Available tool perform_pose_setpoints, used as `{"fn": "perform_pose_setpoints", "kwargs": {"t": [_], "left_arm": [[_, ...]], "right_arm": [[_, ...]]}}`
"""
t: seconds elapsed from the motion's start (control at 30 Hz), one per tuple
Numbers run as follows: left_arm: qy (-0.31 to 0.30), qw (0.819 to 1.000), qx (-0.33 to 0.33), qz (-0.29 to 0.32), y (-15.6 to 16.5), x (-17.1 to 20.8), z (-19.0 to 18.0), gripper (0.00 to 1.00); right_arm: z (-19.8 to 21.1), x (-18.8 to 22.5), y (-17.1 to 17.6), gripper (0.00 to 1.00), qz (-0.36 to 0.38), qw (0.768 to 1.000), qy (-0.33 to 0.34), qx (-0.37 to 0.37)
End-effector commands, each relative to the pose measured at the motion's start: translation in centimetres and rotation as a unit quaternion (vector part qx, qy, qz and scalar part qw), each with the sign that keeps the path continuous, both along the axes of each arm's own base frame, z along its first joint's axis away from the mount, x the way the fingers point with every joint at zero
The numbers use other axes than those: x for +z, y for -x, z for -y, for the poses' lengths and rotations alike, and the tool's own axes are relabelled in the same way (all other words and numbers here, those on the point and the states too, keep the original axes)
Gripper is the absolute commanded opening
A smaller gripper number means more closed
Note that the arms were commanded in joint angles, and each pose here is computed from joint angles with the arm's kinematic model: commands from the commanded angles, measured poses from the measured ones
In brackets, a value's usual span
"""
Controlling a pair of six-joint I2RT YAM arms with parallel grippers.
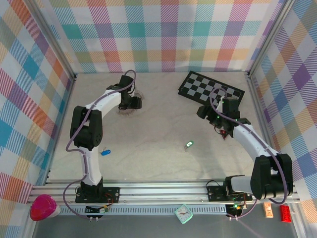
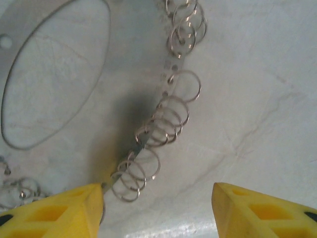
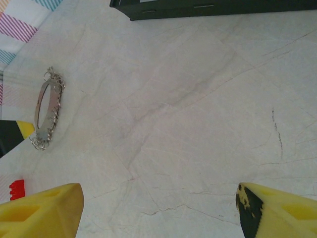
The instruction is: Put the keys on the keyring
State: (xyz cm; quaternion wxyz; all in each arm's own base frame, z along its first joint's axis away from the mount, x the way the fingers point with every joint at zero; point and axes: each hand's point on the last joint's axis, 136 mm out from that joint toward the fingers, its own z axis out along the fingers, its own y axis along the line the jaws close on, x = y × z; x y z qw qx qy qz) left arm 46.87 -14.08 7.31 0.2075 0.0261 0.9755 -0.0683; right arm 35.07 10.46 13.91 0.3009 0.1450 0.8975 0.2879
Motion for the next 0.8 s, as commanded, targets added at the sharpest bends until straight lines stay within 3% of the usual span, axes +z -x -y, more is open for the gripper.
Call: {"fn": "perform_pose_setpoints", "kwargs": {"t": [0.0, 0.23, 0.37, 0.77], "left_arm": [[-0.071, 0.997, 0.004, -0.026, 1.7, -0.8, -1.4, 0.57], [-0.099, 0.994, -0.011, -0.036, 2.1, -2.6, -0.2, 0.52], [-0.122, 0.992, 0.0, -0.031, 1.6, -2.9, -0.7, 0.43], [-0.146, 0.989, 0.011, -0.027, 0.7, -4.0, -1.3, 0.32]], "right_arm": [[-0.6, 0.6, -0.6, 0.8, -0.002, 1.0, -0.006, 0.004], [-1.2, 0.3, -0.9, 0.8, -0.008, 1.0, -0.008, 0.011], [-1.1, 0.2, -0.7, 0.8, -0.008, 1.0, -0.005, 0.01], [-1.0, 0.3, -0.5, 0.8, -0.008, 1.0, -0.002, 0.009]]}}
